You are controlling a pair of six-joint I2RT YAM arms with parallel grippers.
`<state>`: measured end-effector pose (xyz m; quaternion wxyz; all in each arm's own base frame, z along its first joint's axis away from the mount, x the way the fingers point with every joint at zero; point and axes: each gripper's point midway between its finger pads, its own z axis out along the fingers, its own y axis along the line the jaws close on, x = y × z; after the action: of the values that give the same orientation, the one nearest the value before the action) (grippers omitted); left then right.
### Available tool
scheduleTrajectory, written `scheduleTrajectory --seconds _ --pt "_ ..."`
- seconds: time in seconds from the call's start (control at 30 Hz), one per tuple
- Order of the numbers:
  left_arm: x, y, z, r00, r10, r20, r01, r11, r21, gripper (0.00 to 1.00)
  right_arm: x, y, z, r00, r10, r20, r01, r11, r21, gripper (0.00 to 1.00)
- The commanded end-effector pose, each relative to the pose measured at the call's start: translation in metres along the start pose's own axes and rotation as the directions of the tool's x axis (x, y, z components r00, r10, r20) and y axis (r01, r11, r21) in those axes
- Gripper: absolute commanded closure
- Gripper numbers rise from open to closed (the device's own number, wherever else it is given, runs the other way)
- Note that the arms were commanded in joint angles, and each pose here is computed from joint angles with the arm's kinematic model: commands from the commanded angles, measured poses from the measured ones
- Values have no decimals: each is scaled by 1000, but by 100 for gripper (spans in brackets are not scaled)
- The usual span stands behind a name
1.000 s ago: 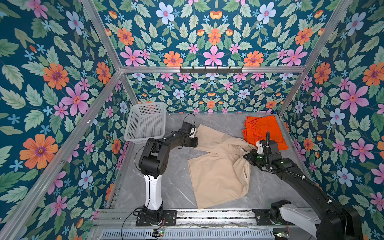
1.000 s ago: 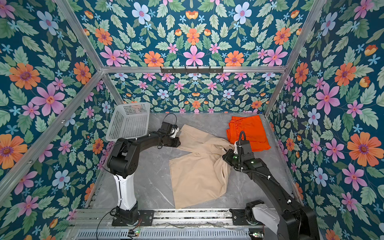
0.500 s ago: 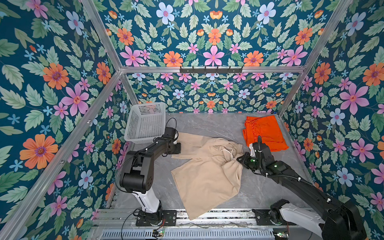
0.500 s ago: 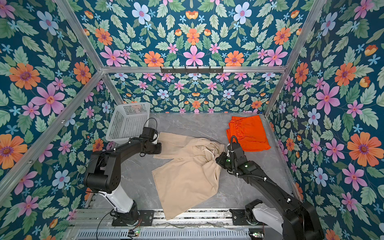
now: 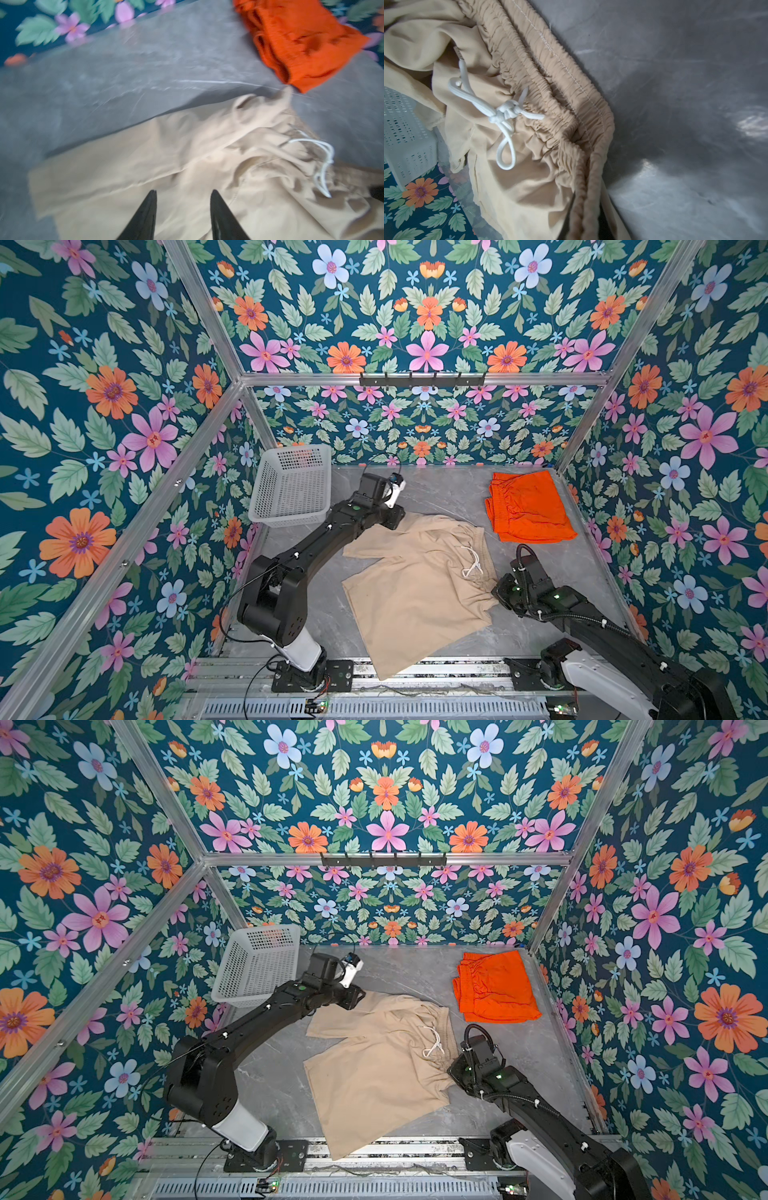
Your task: Fold and stack the shorts
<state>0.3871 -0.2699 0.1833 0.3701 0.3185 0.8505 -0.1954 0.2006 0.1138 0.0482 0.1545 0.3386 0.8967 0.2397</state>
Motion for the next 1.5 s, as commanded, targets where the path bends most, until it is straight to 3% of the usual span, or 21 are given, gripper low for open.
scheduleTrajectory --seconds 0.0,0.13,0.27,0.5,0.57,0.77,0.97,1.07,1.17,1.27,1.37,1.47 --pt "-24 -41 19 976 195 95 -208 966 157 52 1 -15 1 999 36 6 -36 998 55 100" --pt "-19 -67 63 960 278 31 -278 932 233 45 1 -11 0 1000 21 7 -22 999 41 100" --pt "-3 -73 102 935 351 -47 -334 918 215 43 -1 -6 -3 1000 4 12 -4 1000 27 100" --pt "18 -75 129 914 392 -102 -369 909 192 39 -2 -4 -1 1000 -4 12 4 1000 20 100" --pt "22 -65 136 909 397 -124 -381 914 139 39 -1 -4 0 1000 -5 8 4 1000 24 100" --pt "-5 -25 140 934 341 -106 -353 928 -122 52 0 -3 1 1000 -21 -6 21 999 33 100" --pt "-55 -2 131 942 336 -17 -331 918 -217 78 1 -11 -2 1000 -25 -5 25 998 61 100" --pt "-78 16 137 943 332 22 -315 913 -257 84 4 -15 -2 1000 -23 -17 24 997 67 100" --pt "-88 29 162 947 317 44 -299 926 -229 77 6 -17 -2 1000 -20 -21 21 998 64 100" --pt "-88 35 193 946 323 32 -309 927 -214 56 2 -12 -3 1000 -22 -7 22 998 53 100" --pt "-96 38 199 947 318 35 -302 925 -230 42 -4 -1 -9 999 -50 16 49 998 45 73" --pt "-110 41 172 950 307 57 -282 922 -266 39 -14 8 -23 994 -100 44 96 993 69 51"
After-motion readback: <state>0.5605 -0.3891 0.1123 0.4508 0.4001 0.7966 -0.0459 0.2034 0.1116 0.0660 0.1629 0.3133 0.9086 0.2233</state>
